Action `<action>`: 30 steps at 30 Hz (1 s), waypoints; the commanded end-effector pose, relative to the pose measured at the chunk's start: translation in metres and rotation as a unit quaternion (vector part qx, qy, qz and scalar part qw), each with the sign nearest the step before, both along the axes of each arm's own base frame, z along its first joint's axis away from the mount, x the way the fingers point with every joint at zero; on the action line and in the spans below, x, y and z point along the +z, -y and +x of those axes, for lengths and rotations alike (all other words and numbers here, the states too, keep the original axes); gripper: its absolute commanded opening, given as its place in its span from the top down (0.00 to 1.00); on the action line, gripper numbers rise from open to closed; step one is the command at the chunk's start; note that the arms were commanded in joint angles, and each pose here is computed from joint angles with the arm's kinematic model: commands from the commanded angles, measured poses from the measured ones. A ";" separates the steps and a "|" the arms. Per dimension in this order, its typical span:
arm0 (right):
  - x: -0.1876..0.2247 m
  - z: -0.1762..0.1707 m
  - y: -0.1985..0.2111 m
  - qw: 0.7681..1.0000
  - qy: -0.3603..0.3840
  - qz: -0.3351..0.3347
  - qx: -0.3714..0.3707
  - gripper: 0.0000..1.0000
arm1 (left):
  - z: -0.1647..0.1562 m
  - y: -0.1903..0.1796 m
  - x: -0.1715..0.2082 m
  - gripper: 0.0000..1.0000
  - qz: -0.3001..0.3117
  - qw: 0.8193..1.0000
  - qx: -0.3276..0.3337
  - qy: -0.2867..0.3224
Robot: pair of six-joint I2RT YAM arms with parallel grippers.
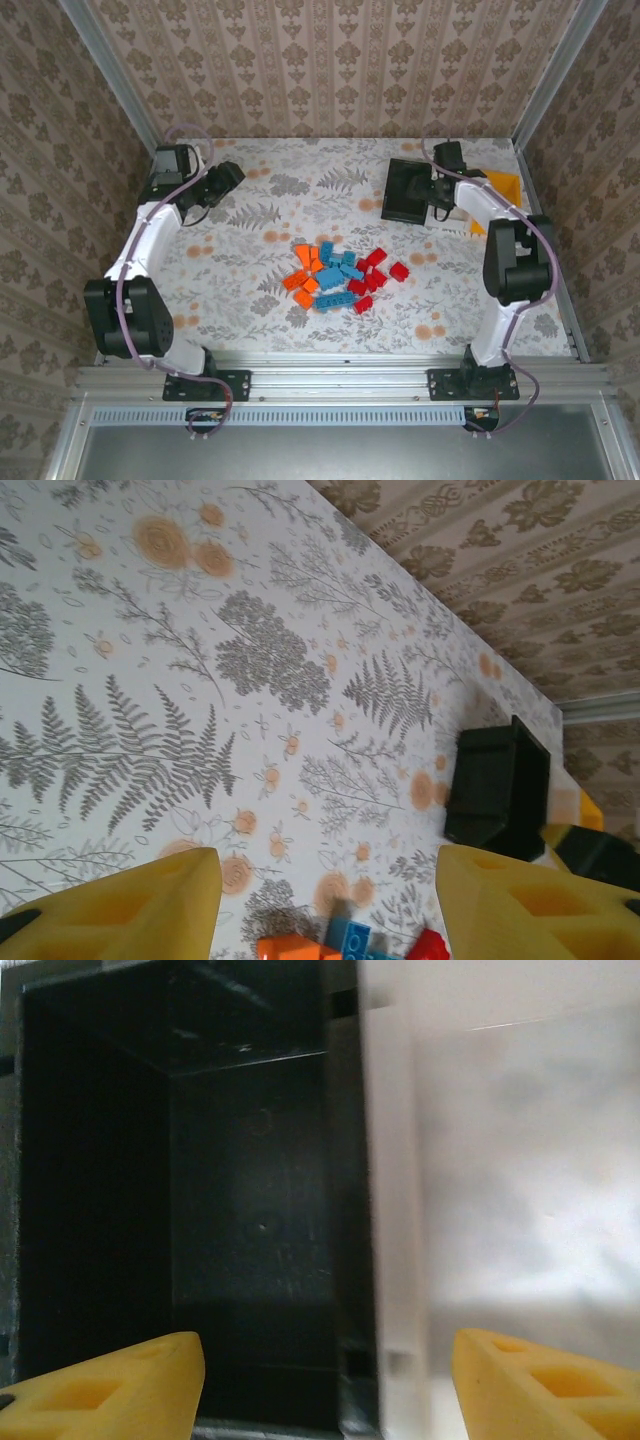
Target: Sort the legos into containers by color
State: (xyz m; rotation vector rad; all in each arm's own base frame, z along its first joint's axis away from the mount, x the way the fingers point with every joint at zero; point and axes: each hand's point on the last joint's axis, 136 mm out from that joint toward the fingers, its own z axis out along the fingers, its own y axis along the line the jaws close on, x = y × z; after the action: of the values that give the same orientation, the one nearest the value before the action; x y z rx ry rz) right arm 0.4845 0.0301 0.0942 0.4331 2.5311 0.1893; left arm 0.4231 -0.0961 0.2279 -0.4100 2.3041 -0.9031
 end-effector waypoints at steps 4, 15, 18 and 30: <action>-0.021 -0.001 -0.028 0.999 -0.026 -0.039 0.024 0.47 | -0.015 0.012 0.017 0.39 -0.022 0.999 -0.022 0.005; -0.026 -0.003 -0.142 0.996 0.002 -0.052 0.077 0.71 | -0.021 0.017 0.030 0.38 -0.041 0.999 -0.030 0.012; -0.026 -0.002 -0.170 0.997 0.014 -0.048 0.065 0.73 | -0.023 0.014 0.034 0.38 -0.037 0.999 -0.024 0.021; -0.011 -0.011 -0.260 0.996 0.063 -0.044 0.039 0.75 | -0.023 0.011 0.037 0.38 -0.049 0.998 -0.020 0.021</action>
State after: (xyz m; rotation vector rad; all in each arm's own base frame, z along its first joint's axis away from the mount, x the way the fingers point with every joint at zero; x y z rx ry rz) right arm 0.4659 0.2750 0.0716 0.1940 2.4724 0.0833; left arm 0.4054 -0.1077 0.2626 -0.3682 2.2455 -1.0060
